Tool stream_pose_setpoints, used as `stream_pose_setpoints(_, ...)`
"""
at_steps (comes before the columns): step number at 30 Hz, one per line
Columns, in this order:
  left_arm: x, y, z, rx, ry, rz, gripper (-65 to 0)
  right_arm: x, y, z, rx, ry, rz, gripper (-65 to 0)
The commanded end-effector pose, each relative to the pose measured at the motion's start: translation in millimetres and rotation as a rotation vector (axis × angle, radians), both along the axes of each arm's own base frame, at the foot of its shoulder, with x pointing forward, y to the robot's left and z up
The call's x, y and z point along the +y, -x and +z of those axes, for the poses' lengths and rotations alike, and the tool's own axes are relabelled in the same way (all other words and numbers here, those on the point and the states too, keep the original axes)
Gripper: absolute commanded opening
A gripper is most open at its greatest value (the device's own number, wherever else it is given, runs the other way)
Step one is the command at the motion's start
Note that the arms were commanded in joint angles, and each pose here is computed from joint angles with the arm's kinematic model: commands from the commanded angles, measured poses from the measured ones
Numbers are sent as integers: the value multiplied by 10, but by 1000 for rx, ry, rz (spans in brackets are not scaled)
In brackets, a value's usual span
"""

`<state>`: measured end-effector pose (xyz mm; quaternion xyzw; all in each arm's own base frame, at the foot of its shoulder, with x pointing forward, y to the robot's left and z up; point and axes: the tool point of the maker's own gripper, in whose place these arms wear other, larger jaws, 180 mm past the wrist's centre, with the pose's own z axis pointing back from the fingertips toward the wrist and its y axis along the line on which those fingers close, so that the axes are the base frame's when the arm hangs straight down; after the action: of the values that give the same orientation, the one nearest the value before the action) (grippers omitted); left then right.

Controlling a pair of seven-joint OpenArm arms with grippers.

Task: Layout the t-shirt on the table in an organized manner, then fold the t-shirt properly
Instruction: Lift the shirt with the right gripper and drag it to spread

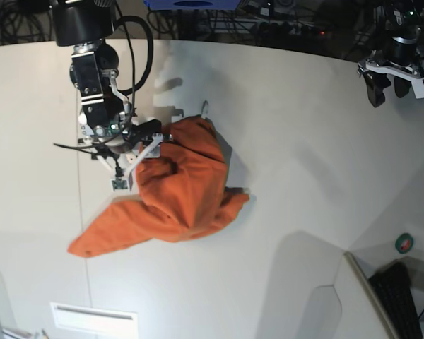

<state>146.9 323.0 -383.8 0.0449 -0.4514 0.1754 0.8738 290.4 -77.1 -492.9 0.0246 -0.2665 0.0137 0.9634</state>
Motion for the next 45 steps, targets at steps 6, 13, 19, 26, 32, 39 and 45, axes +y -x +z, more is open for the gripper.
stream_pose_setpoints(6,-34,-31,57,-33,5,3,-258,34,-62,-30,1,-2,9,-293)
stream_pose_setpoints(13,-22,-22,47,-30,4,5,-258,221,167,-78,22,4,89,-650)
stream_pose_setpoints(19,-24,-31,50,-31,4,3,-258,104,220,287,-76,11,78,-650)
stream_pose_setpoints(26,9,-40,75,-38,-5,6,-258,-478,-22,1086,-210,125,-8,-650)
stream_pose_setpoints(32,19,-147,96,-58,-5,8,-258,-763,-388,1812,-353,188,-40,-650)
stream_pose_setpoints(39,42,-227,71,-72,4,20,-258,-1080,-873,2481,-516,244,-95,-650)
stream_pose_setpoints(45,138,-185,-14,-39,-2,21,-258,-1081,-582,2390,-601,258,-27,-650)
